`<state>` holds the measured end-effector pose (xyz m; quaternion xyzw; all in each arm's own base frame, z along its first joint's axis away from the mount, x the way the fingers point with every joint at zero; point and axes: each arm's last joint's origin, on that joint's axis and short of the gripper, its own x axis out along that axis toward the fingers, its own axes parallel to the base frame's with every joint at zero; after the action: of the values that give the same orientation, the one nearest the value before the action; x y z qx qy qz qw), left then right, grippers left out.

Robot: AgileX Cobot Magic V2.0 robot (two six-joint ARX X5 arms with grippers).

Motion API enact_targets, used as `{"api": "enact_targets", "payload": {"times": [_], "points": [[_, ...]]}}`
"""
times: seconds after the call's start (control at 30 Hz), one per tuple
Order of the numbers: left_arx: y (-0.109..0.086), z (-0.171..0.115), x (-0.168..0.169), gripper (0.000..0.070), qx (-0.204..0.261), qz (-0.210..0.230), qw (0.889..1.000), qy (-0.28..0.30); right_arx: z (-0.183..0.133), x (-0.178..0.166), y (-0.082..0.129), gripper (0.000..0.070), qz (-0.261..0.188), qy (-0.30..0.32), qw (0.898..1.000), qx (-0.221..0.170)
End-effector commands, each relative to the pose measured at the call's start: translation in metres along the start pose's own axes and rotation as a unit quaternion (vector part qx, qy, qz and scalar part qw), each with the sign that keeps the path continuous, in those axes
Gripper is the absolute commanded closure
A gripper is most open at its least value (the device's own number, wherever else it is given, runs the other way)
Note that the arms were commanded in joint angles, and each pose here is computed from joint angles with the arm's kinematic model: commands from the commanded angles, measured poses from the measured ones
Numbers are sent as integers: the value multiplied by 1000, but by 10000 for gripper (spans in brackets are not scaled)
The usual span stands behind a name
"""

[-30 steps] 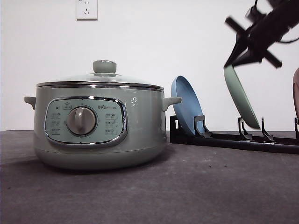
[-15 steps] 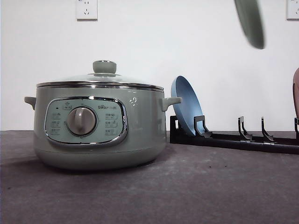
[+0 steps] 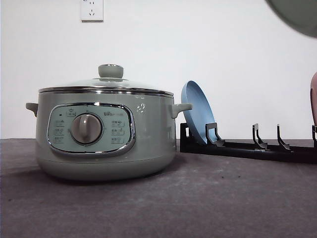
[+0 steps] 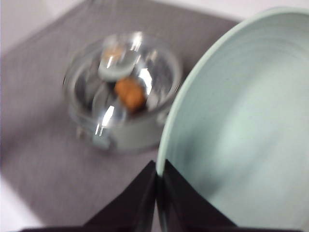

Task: Transfer potato from steamer to green plate

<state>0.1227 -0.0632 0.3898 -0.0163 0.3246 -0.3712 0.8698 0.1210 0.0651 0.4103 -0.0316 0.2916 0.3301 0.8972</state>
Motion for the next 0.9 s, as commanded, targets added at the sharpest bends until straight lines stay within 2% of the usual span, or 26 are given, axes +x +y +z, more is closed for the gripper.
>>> {"api": "enact_targets", "payload": {"times": [0.0,0.23,0.37,0.57,0.67,0.87], "points": [[-2,6,-3,30,14,-5,1000,-14,-7,0,6,700,-5,8,1000,-25],[-2,7,-3,30,16,-5,1000,-18,-44,21,17,700,-36,91,994,-46],[-2,7,-3,30,16,-5,1000,-18,-59,40,21,700,-36,125,990,-52],[-2,7,-3,30,16,-5,1000,-18,-85,71,26,700,-58,183,979,-69],[-2,8,-3,30,17,-5,1000,-21,-96,87,29,700,-67,211,973,-62],[-2,9,-3,30,20,-5,999,-28,-104,115,42,700,-64,246,965,-67]]}}
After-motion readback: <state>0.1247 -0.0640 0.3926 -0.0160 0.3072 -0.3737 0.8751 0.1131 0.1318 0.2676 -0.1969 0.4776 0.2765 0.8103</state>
